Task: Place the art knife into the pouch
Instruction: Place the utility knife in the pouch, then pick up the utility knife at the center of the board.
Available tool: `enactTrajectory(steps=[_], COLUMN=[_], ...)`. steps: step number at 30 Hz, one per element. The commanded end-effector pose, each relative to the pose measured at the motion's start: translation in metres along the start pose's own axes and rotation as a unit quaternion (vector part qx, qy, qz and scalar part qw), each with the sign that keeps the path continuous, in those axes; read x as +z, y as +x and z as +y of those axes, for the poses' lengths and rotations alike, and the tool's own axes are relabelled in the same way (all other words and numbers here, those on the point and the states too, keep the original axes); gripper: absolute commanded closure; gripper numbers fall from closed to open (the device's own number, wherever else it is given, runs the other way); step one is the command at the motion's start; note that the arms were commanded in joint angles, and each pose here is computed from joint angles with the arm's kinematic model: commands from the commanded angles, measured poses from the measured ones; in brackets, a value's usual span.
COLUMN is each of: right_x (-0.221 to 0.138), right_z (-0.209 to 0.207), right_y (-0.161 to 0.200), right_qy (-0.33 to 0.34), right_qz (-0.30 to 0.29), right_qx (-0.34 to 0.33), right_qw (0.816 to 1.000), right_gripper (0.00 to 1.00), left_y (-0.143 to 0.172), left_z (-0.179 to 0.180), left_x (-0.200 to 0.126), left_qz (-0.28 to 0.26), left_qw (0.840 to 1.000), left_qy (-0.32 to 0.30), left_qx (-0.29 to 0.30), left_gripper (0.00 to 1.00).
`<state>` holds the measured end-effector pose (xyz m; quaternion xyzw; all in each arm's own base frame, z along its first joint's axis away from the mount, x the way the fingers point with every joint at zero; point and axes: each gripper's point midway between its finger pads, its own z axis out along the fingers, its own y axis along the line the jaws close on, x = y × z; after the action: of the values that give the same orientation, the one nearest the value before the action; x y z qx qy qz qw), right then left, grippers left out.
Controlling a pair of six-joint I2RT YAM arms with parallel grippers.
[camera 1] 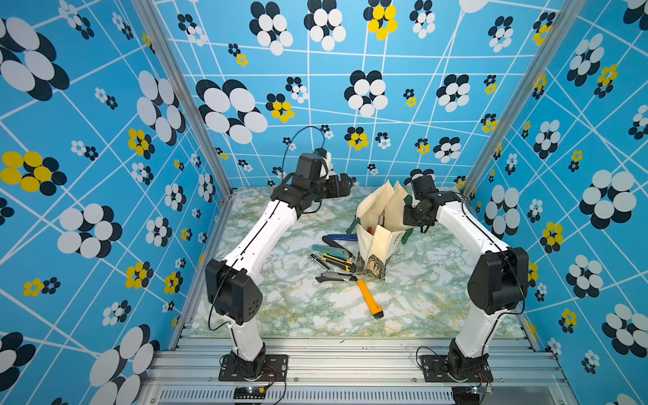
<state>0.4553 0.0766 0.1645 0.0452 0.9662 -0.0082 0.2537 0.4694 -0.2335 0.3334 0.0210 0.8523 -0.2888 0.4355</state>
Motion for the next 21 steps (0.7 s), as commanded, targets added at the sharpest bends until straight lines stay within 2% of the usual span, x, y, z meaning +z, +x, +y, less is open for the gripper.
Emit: enactTrajectory(steps=[1,3,7,10,15,21], right_x=[-0.006,-0.007,-0.007,-0.009,-0.006,-0.002], right_z=[-0.010,-0.012,-0.015,-0.018,-0.027,-0.029], right_y=[0.002,0.004,0.007,0.012,0.030,0.036], right_qy=[0.031,0.036,0.043,0.048,0.068,0.072], right_qz=[-0.002,-0.001,0.001,0.002,0.021,0.032], right_qx=[-0.002,-0.002,0.005,0.010,0.004,0.002], right_qw=[1.000,0.999,0.999,0.999,0.997,0.997], right_gripper=[1.00,1.00,1.00,1.00,1.00,1.00], left_y=[0.055,0.083,0.146,0.174,0.206,0.263], left_z=[0.051,0.075,0.112,0.123,0.135,0.134], left_x=[0.020,0.023,0.032,0.035,0.027,0.008], left_qz=[0.067,0.113,0.211,0.242,0.301,0.377], left_qw=[0.994,0.983,0.939,0.916,0.892,0.864], left_qy=[-0.082,-0.137,-0.233,-0.269,-0.298,-0.302], left_qx=[-0.029,-0.050,-0.141,-0.173,-0.158,-0.140], left_gripper=[0.06,0.06,0.08,0.08,0.14,0.25])
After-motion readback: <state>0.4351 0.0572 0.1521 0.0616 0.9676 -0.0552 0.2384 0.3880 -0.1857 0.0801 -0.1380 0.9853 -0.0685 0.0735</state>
